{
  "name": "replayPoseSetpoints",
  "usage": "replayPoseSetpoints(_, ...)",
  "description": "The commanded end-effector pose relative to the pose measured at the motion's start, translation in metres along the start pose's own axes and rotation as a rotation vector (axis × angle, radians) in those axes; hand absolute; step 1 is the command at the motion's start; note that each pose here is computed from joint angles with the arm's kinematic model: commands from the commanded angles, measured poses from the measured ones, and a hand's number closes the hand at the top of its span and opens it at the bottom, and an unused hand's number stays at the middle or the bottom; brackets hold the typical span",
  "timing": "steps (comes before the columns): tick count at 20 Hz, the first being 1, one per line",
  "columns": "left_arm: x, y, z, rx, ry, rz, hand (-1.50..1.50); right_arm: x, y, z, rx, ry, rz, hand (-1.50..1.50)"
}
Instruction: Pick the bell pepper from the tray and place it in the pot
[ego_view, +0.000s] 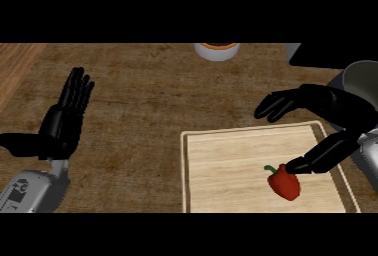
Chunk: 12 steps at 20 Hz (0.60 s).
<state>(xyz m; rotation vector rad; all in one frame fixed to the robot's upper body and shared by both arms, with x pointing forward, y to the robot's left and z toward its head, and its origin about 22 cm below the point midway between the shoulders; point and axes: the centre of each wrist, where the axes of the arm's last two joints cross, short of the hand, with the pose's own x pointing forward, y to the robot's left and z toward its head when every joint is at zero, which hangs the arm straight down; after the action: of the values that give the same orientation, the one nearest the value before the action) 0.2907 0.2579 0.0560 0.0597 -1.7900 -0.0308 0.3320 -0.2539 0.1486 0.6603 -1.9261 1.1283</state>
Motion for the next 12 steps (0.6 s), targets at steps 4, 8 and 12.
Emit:
replayPoseSetpoints(4, 0.013, -0.004, -0.014, 0.012, -0.008, 0.024, 0.00, 0.033, -0.037, -0.001, 0.291, -0.172, 0.105, -1.50)
replayPoseSetpoints(8, 0.019, -0.005, -0.022, 0.008, 0.001, 0.036, 0.00, 0.050, -0.045, -0.010, 0.399, -0.092, 0.269, -1.50)
replayPoseSetpoints(12, 0.024, -0.007, -0.028, 0.022, -0.016, 0.023, 0.00, 0.056, -0.033, -0.013, 0.555, -0.036, 0.397, -1.50)
